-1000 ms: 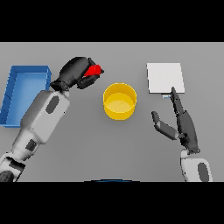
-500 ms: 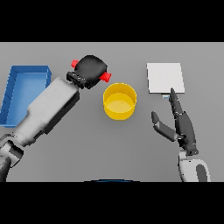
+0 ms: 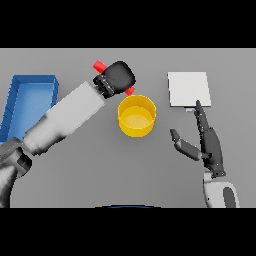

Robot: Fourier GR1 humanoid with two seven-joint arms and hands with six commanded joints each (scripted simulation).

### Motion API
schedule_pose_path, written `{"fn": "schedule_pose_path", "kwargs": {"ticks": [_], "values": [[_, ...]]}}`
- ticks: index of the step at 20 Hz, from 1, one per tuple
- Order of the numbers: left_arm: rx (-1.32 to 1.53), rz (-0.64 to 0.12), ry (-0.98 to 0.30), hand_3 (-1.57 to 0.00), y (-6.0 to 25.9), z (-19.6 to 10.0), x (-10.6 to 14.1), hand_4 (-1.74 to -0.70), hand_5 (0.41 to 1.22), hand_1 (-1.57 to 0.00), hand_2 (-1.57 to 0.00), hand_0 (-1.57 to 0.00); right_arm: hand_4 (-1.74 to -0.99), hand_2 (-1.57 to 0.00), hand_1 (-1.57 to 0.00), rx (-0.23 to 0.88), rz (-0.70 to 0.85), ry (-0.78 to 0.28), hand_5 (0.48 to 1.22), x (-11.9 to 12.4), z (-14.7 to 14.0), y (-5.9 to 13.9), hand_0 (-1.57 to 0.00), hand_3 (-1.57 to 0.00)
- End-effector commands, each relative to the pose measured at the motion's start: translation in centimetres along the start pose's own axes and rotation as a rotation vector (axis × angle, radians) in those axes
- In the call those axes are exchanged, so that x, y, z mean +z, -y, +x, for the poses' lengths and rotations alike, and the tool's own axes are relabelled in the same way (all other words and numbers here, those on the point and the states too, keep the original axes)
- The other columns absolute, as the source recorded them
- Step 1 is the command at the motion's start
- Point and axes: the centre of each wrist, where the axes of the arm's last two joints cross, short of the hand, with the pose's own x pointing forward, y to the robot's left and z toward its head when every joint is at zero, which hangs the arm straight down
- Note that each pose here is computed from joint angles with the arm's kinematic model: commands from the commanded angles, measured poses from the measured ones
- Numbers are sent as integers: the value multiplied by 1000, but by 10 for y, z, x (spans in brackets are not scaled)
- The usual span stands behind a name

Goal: Pick up the red beaker and tilt it to pour out 1 green nut into yellow bowl. Pick up the yellow bowl and place it on the metallic measuring scale.

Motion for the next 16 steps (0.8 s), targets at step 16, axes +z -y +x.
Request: {"fn": "schedule_pose_path", "kwargs": {"ticks": [16], "values": [[-604,-47,60,-1569,-27,22,-15,-1733,1221,-1571,-1571,-1571,-1130,1,1,6,-10,26,577,4,-2,0,1,1]]}}
